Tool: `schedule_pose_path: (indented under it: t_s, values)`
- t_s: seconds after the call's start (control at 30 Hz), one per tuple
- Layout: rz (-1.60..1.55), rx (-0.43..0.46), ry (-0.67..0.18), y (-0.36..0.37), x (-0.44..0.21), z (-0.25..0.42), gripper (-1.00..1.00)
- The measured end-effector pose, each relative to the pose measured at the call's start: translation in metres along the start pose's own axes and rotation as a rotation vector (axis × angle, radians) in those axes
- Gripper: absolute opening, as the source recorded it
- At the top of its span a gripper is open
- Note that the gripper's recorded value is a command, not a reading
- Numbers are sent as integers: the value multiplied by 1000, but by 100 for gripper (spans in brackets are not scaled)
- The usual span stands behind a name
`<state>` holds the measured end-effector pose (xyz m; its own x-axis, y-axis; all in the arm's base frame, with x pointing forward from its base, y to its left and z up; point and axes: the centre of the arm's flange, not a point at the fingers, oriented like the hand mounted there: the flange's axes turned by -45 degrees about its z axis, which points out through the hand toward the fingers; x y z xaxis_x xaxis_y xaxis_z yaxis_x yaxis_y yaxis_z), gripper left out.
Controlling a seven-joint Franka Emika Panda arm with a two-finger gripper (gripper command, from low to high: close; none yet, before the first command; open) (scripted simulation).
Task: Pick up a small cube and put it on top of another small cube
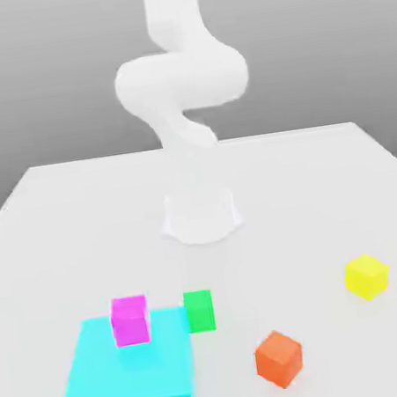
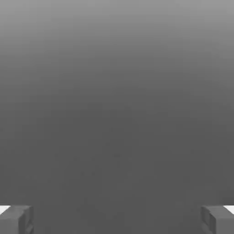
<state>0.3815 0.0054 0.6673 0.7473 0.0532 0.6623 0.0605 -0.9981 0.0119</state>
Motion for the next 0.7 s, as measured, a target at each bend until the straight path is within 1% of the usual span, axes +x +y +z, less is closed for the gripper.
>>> schedule_pose_path:
  t_s: [0.17, 0.33, 0.53, 0.7]
  values:
    - [-140, 66, -152, -16, -23, 110, 0]
    - [-280, 127, -295, -36, -68, 207, 0]
    - [-452, 194, -465, -61, -147, 302, 0]
    - [-606, 247, -604, -78, -229, 360, 0]
